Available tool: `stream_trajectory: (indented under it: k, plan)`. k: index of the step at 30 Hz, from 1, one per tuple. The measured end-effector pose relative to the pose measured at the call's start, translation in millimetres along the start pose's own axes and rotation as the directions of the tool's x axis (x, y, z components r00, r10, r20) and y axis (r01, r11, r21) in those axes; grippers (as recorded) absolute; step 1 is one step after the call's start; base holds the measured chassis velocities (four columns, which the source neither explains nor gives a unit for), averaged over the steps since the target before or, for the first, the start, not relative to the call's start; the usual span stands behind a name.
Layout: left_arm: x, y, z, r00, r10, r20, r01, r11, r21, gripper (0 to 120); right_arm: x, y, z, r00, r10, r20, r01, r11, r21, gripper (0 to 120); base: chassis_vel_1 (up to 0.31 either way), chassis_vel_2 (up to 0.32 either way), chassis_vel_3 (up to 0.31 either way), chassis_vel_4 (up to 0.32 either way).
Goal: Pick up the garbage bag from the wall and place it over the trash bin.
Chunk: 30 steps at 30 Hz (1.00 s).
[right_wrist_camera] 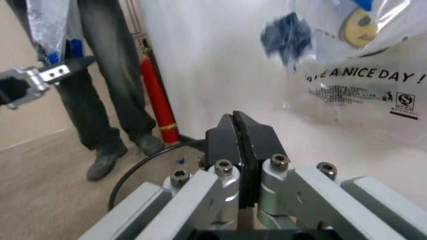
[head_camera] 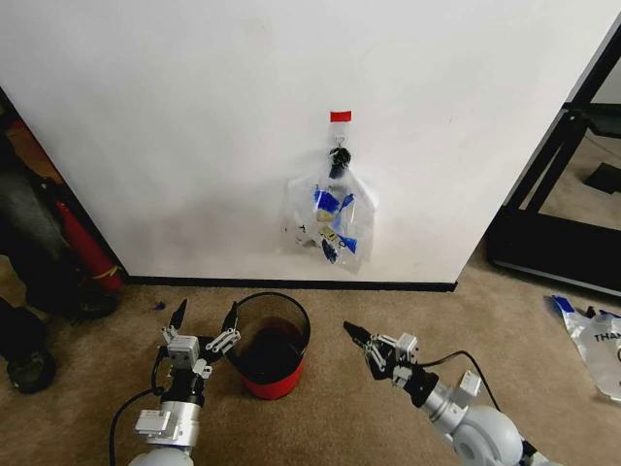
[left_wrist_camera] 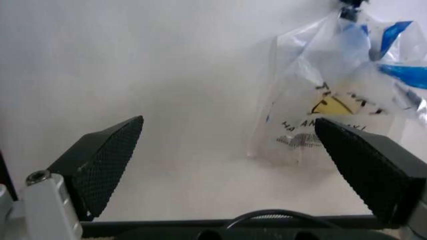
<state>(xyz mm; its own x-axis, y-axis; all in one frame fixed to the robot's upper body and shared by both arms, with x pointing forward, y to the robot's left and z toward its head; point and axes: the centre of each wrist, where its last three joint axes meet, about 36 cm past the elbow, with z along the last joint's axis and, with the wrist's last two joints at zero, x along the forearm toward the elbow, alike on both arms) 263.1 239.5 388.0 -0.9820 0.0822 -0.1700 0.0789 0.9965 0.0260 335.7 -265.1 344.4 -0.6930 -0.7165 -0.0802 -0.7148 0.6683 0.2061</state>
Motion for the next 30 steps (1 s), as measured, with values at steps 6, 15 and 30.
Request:
stream_trajectory:
  k: [6, 15, 30]
  plan:
    - [-8, 7, -22, 0.998, 0.057, 0.015, -0.056, 0.998, -0.037, 100, -11, -7, 3, 1.0, 0.004, -0.007, -0.004, 1.0, -0.003, 0, 0.0, 0.0, 0.0, 0.0]
    - [-40, 13, -72, 0.975, 0.22, -0.002, -0.22, 0.975, -0.037, 100, -7, -9, -1, 0.997, 0.076, -0.016, -0.076, 0.997, 0.006, 0, 0.0, 0.0, 0.0, 0.0]
    - [-158, -15, -134, 0.9, 0.412, -0.14, -0.418, 0.908, -0.018, 100, -8, -10, -13, 0.964, 0.265, -0.003, -0.265, 0.964, 0.037, 51, 0.0, 0.0, 0.0, 0.0]
